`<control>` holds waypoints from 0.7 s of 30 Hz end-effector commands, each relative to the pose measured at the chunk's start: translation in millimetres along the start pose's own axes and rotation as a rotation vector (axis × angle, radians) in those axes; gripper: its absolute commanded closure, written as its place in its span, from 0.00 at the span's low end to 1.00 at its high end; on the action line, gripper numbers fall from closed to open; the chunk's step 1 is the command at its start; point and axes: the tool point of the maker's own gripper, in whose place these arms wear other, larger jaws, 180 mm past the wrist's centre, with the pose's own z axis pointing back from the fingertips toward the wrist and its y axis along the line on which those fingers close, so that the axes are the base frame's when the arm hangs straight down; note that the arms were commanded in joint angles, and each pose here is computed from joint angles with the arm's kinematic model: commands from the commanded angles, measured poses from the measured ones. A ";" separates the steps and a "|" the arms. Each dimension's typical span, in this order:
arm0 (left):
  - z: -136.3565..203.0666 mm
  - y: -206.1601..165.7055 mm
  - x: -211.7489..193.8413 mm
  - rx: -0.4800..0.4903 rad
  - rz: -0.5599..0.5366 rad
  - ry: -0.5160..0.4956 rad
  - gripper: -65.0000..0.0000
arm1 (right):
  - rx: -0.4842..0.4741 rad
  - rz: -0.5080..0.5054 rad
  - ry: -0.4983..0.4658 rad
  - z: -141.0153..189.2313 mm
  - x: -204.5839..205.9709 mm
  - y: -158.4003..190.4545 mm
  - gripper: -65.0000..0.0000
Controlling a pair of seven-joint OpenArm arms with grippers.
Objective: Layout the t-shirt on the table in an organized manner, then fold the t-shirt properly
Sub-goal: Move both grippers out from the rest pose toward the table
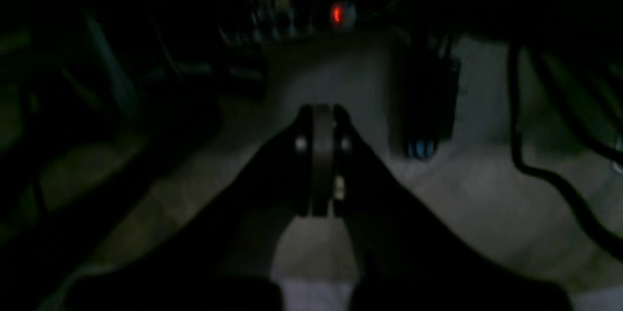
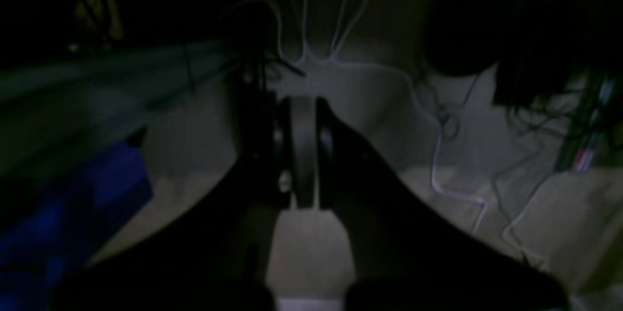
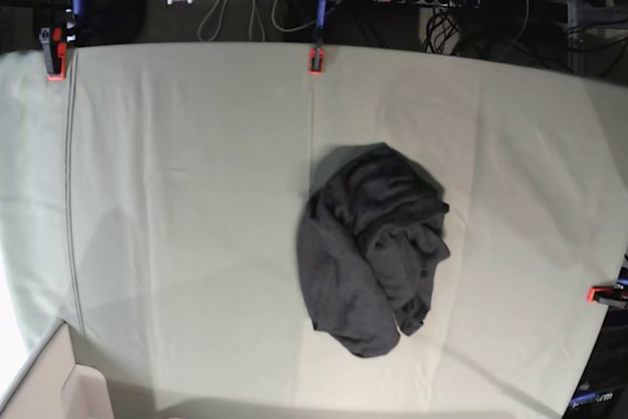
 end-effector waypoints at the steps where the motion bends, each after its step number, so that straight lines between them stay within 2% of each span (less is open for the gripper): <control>1: 11.4 3.8 0.0 0.002 -0.011 -0.027 1.00 | -0.002 0.017 -0.003 10.9 -6.2 -5.9 1.00; 6: 56.1 5.9 38.9 -0.020 -0.036 -0.179 1.00 | -0.005 0.035 -0.104 51.7 17.1 -10.6 1.00; 13: 111.8 17.1 96.6 -0.094 0.098 -0.348 1.00 | 0.002 0.087 -0.316 123.5 84.0 -14.8 1.00; 16: 128.3 19.7 120.4 -0.128 0.112 -0.407 1.00 | 0.007 0.089 -0.393 145.9 109.5 -12.0 1.00; 21: 151.5 14.2 163.7 -0.171 0.110 -0.523 1.00 | 0.009 0.087 -0.483 153.8 140.5 -9.7 1.00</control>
